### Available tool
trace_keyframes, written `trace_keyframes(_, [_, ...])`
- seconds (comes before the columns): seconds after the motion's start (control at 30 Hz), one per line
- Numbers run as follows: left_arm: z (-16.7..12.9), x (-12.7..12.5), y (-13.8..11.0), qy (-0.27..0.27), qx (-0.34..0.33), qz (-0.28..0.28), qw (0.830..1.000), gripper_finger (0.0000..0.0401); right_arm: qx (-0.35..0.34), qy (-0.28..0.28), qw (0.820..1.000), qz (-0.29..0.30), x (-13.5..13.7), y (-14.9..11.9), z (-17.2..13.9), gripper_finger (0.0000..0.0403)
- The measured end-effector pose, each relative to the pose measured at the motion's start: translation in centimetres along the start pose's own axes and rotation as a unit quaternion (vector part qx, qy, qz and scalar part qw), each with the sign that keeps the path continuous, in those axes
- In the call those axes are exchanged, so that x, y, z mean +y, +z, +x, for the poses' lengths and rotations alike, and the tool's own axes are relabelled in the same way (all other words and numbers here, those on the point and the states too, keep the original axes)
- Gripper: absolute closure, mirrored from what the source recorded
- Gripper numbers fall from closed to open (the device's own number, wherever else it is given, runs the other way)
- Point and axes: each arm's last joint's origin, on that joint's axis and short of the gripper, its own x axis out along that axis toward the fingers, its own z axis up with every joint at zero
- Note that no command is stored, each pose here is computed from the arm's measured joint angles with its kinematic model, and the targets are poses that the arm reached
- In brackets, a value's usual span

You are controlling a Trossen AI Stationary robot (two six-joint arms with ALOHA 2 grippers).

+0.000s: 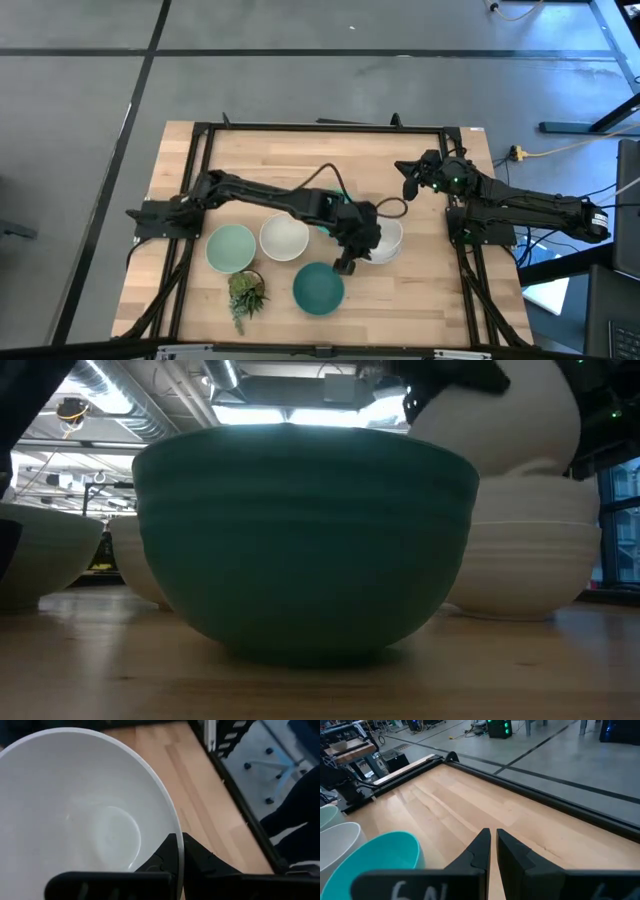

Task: Nest bowls inside each other
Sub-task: Stack the top white bowl on the bottom right white bowls

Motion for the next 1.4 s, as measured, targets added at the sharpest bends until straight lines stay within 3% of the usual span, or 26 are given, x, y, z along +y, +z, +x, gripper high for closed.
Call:
trace_keyframes(0.37, [0.6, 0.0, -0.2, 0.078, 0.007, -0.006, 0.997, 0.0401, -0.018, 0.010, 1.000, 0.004, 0.1, 0.4, 0.0, 0.0370])
trace_keyframes(0.57, [1.4, 0.8, -0.7, 0.080, 0.019, -0.024, 0.996, 0.0399, -0.019, 0.011, 1.000, 0.005, 0.2, 0.4, 0.0, 0.0370])
trace_keyframes(0.83, [2.1, 0.9, -1.0, 0.065, 0.020, -0.023, 0.997, 0.0368, -0.020, 0.012, 1.000, 0.005, 0.2, 0.4, 0.0, 0.0370])
trace_keyframes(1.23, [2.5, 1.0, -1.2, 0.066, 0.025, -0.011, 0.997, 0.0359, -0.015, 0.025, 1.000, 0.004, 0.2, 0.4, 0.0, 0.0370])
trace_keyframes(1.4, [2.5, 1.0, -1.1, 0.066, 0.024, -0.011, 0.997, 0.0326, -0.015, 0.025, 1.000, 0.003, 0.2, 0.4, 0.0, 0.0370])
